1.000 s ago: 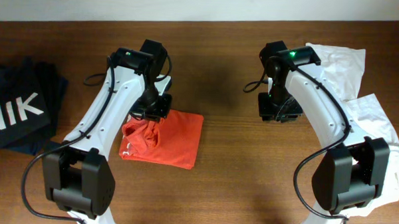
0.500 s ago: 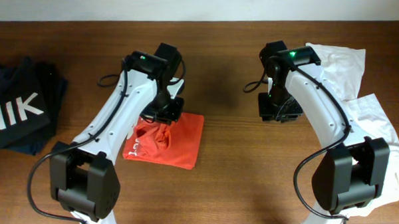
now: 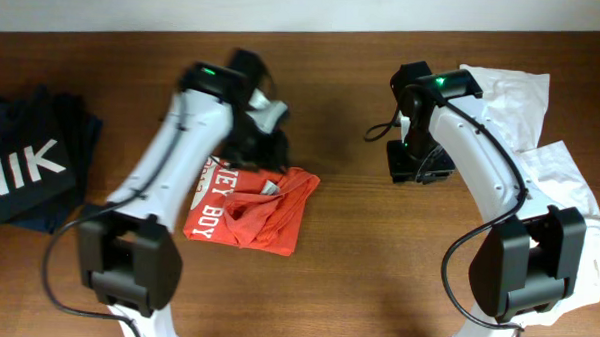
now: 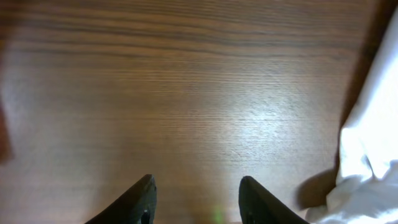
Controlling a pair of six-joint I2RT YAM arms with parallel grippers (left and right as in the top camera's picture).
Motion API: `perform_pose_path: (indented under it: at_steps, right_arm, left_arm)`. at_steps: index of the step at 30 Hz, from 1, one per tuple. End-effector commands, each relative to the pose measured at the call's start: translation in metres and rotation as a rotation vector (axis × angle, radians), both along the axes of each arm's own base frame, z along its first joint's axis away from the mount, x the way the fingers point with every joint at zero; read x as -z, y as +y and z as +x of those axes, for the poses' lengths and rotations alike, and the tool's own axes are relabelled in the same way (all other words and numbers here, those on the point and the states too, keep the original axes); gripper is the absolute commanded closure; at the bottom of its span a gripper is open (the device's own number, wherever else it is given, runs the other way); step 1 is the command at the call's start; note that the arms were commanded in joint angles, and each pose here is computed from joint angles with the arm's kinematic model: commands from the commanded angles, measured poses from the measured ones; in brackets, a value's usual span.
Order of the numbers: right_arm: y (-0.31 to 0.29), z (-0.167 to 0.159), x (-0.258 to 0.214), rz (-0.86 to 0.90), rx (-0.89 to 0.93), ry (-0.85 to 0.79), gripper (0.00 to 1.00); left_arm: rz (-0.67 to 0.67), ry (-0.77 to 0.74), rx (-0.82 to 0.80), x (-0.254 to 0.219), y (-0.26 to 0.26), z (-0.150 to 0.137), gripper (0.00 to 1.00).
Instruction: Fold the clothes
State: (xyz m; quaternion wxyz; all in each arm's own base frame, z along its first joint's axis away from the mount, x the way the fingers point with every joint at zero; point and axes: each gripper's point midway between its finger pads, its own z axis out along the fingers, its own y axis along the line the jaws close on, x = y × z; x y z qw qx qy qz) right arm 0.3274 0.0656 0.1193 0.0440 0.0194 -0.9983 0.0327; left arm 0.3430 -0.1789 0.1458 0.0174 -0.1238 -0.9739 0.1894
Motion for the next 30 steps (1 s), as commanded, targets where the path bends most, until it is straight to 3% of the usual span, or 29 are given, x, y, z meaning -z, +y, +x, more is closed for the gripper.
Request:
perform_pose_path:
  at_steps: [1, 2, 4, 6, 8, 14, 23, 30]
  right_arm:
    - [0.048, 0.000, -0.009, 0.291, -0.177, -0.004, 0.53]
    - [0.079, -0.001, -0.017, 0.470, -0.233, -0.016, 0.53]
    - [0.119, 0.000, -0.032, 0.659, -0.297, -0.050, 0.53]
    - [0.145, 0.001, -0.037, 0.709, -0.366, -0.087, 0.51]
    - [0.179, -0.001, -0.035, 0.715, -0.475, -0.132, 0.46]
    - [0.263, -0.022, -0.020, 0.753, -0.713, -0.190, 0.46]
    - [0.317, -0.066, 0.020, 0.721, -0.875, -0.125, 0.44]
    - [0.333, -0.052, 0.038, 0.580, -0.883, -0.243, 0.46]
  left_arm:
    - [0.055, -0.100, -0.143, -0.016, 0.065, 0.041, 0.43]
    - [0.053, -0.112, -0.215, -0.015, 0.086, 0.053, 0.43]
    - [0.054, -0.122, -0.290, -0.011, 0.112, 0.065, 0.43]
    - [0.059, -0.106, -0.330, -0.004, 0.129, 0.069, 0.43]
    - [0.084, -0.056, -0.355, 0.011, 0.142, 0.067, 0.42]
    - [0.171, 0.062, -0.374, 0.051, 0.164, 0.057, 0.42]
    - [0.175, 0.086, -0.372, 0.058, 0.163, 0.055, 0.41]
    - [0.175, 0.089, -0.371, 0.058, 0.163, 0.054, 0.40]
